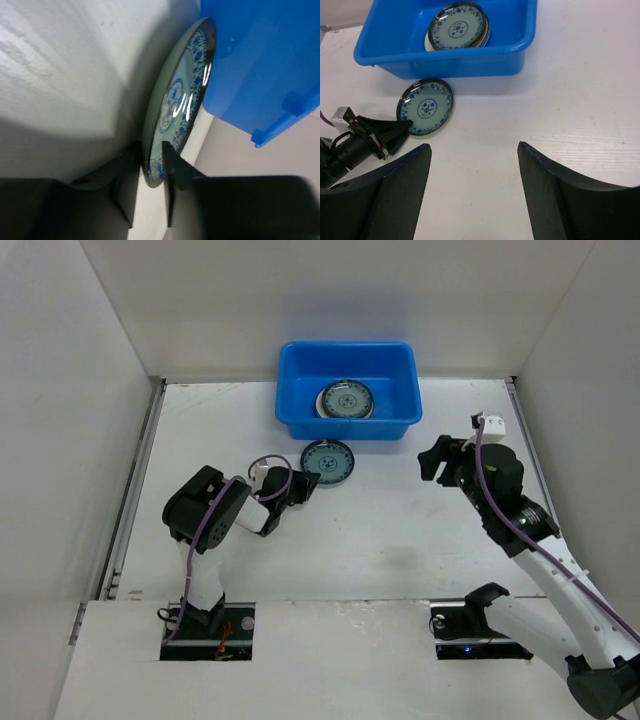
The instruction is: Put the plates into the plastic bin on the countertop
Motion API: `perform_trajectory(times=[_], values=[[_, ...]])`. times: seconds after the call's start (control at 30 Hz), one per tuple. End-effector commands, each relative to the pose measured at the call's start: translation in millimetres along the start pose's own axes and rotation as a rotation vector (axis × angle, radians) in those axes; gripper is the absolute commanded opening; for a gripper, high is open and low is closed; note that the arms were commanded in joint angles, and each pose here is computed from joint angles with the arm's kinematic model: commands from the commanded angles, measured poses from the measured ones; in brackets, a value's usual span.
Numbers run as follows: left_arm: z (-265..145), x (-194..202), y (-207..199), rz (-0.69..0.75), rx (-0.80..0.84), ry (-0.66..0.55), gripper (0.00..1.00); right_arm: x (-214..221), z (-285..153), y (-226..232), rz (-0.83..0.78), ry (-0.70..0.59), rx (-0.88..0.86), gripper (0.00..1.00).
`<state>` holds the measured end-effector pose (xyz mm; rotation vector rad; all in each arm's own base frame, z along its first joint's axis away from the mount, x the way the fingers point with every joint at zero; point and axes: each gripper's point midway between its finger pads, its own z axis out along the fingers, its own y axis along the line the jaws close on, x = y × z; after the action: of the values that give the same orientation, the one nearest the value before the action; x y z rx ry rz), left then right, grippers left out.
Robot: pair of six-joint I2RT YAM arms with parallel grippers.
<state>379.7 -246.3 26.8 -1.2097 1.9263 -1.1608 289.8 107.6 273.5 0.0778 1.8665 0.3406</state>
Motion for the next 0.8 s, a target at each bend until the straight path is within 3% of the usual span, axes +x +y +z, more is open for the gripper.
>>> perform_trajectory(times=[0.0, 0.13, 0.33, 0.6, 0.77], values=[[5, -15, 22, 0.007, -0.072, -0.081, 0.15, -6, -3, -1, 0.036, -0.026, -0.014, 0.75], [-9, -18, 14, 0.004, -0.053, -0.086, 0.01, -7, -2, -3, 0.054, -0.03, -0.018, 0.75], [-69, -18, -16, 0.083, 0.01, -0.073, 0.0, -18, 3, -4, 0.085, -0.059, -0.009, 0.75], [-172, -61, -110, 0.436, 0.11, -0.245, 0.01, -21, 18, -17, 0.165, -0.061, 0.044, 0.74], [-165, -81, -183, 0.671, 0.11, -0.248, 0.01, -19, 24, -15, 0.203, -0.061, 0.041, 0.74]])
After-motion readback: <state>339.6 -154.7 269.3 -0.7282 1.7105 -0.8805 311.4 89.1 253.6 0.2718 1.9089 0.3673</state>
